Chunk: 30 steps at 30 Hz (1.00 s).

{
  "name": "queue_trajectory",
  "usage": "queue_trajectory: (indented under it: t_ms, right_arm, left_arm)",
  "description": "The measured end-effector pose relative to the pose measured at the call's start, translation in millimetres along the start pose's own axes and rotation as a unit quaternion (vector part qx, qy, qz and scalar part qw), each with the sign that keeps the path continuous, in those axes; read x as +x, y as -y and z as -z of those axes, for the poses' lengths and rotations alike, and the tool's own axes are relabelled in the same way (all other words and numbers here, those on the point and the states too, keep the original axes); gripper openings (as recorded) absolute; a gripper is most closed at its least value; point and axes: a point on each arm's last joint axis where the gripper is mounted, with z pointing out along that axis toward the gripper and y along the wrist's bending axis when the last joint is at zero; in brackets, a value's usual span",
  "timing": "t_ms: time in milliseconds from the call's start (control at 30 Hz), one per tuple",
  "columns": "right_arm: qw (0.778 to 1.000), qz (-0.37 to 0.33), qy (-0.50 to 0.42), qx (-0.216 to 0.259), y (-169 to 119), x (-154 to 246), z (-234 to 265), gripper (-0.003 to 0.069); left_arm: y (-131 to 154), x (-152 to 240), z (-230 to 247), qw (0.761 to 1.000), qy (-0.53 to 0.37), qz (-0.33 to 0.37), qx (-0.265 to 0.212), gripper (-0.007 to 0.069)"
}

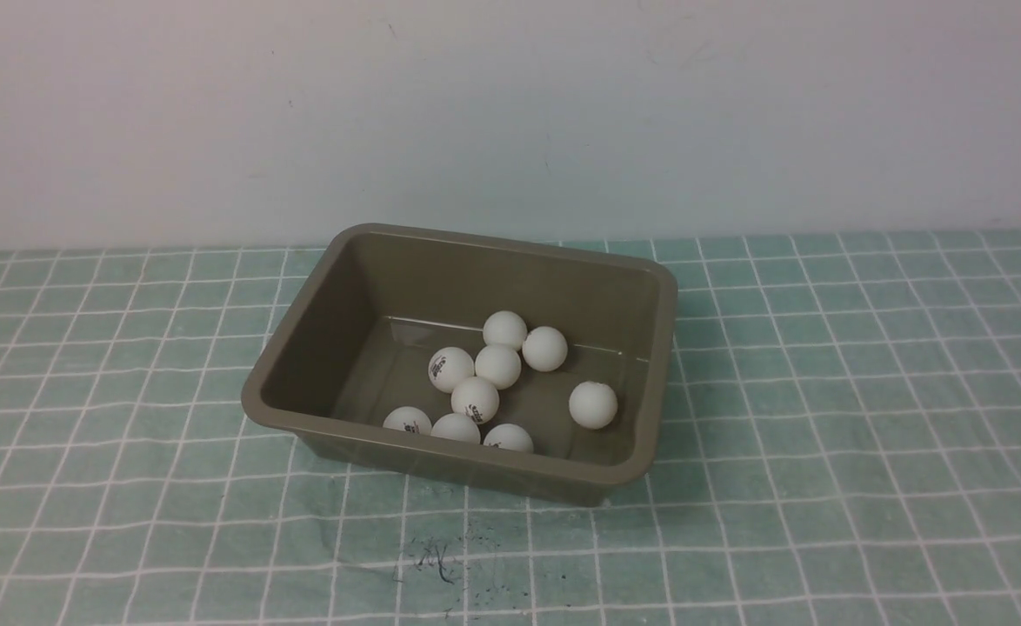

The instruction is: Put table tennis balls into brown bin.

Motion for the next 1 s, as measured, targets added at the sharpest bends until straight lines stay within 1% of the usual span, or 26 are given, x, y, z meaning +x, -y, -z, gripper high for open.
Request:
queue_trajectory:
  t_ms: [100,167,233,300,433,533,567,633,1000]
  right_arm:
    - [1.000,0.000,0.000,0.000,0.0,0.0,0.0,-0.0010]
    - [1.000,0.000,0.000,0.000,0.0,0.0,0.0,-0.0010]
    - [1.000,0.000,0.000,0.000,0.0,0.0,0.0,-0.0010]
    - [1.000,0.000,0.000,0.000,0.0,0.0,0.0,-0.0010]
    - [1.000,0.000,0.000,0.000,0.0,0.0,0.0,-0.0010]
    - [1.000,0.000,0.000,0.000,0.0,0.0,0.0,-0.0010]
    - [1.000,0.000,0.000,0.000,0.0,0.0,0.0,-0.0010]
    - [1.000,0.000,0.000,0.000,0.0,0.0,0.0,-0.0010]
    - [1.000,0.000,0.000,0.000,0.0,0.0,0.0,-0.0010]
  left_arm:
    - [-6.0,28.5,-12.6,0.999,-0.034,0.007,-0.031,-0.0005]
    - [-7.9,48.0,-19.1,0.997,-0.058,0.019,-0.040,-0.0005]
    - [-7.7,66.5,-23.9,0.996,-0.084,0.017,-0.033,-0.0005]
    - [-6.2,77.5,-26.3,0.995,-0.098,0.003,-0.017,-0.0005]
    - [-4.8,76.8,-27.2,0.996,-0.088,-0.007,-0.003,-0.0005]
    - [-4.5,76.3,-27.5,0.997,-0.083,0.005,-0.005,-0.0005]
    - [-4.1,76.2,-27.6,0.996,-0.081,0.026,-0.008,-0.0005]
    - [-3.9,76.0,-27.7,0.996,-0.080,0.036,-0.009,-0.0005]
    - [-3.5,76.0,-27.7,0.996,-0.080,0.043,-0.008,-0.0005]
